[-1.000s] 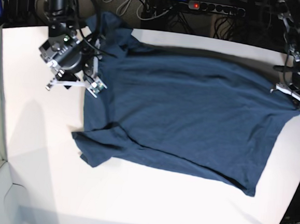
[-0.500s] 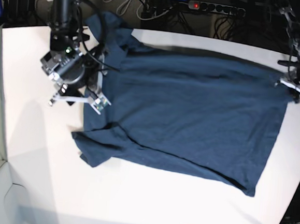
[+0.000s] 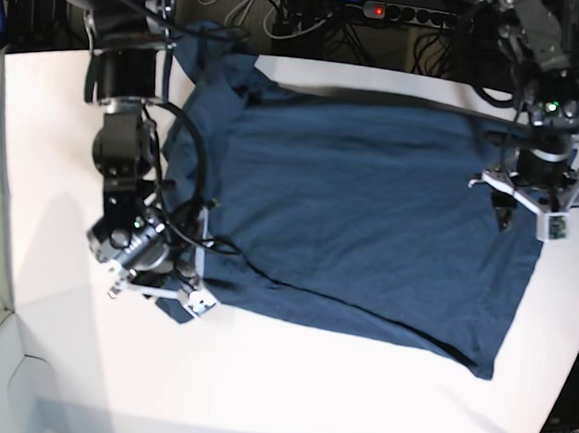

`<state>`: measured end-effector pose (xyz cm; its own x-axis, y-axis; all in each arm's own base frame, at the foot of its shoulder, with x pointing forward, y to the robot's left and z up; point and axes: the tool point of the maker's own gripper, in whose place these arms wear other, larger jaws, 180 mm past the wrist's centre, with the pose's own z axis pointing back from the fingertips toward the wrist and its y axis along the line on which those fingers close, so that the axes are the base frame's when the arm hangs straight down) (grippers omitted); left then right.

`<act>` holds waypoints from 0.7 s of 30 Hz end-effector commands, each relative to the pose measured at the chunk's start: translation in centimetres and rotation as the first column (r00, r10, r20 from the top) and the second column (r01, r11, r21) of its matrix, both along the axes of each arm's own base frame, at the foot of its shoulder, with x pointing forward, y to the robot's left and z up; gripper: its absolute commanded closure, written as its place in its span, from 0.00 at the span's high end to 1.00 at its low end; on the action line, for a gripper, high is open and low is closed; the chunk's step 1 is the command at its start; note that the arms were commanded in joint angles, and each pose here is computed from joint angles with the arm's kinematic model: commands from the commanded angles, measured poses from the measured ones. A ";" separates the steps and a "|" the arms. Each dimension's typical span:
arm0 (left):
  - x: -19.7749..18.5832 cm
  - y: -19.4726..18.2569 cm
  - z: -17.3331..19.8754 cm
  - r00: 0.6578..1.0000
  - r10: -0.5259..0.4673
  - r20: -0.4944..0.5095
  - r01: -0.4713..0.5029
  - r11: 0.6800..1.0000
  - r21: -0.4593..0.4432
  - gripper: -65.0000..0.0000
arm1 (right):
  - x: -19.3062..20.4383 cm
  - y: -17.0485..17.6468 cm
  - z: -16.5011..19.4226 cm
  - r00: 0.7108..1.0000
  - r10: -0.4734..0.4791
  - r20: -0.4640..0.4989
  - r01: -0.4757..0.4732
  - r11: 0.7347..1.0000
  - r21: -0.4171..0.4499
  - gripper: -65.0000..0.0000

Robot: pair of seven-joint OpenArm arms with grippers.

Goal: Layout the t-shirt on the table in an organized manner, then fold the t-shirt properly
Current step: 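Move the right gripper to the shirt's side and grasp the fabric, then drag the grasped fabric with the right gripper toward the shirt hem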

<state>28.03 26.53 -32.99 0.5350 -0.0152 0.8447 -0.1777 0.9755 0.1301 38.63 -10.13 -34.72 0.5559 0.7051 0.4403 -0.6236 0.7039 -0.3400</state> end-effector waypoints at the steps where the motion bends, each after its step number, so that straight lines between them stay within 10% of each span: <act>1: -0.1 0.3 -0.6 1.000 0.005 -0.020 -0.005 1.000 0.012 0.51 | 1.1 0.6 0.7 0.999 0.014 0.030 -0.015 1.000 0.025 0.49; 10: -1.2 0.8 -8.2 0.980 0.018 -0.200 -0.032 0.997 -0.071 0.51 | 2.3 3.2 -2.8 0.997 0.066 0.028 -0.070 0.980 0.185 0.49; 21: -1.3 0.9 -10.2 0.969 0.014 -0.248 -0.038 0.995 -0.095 0.07 | 3.4 5.0 -2.9 0.991 0.090 0.097 -0.115 0.948 0.295 0.47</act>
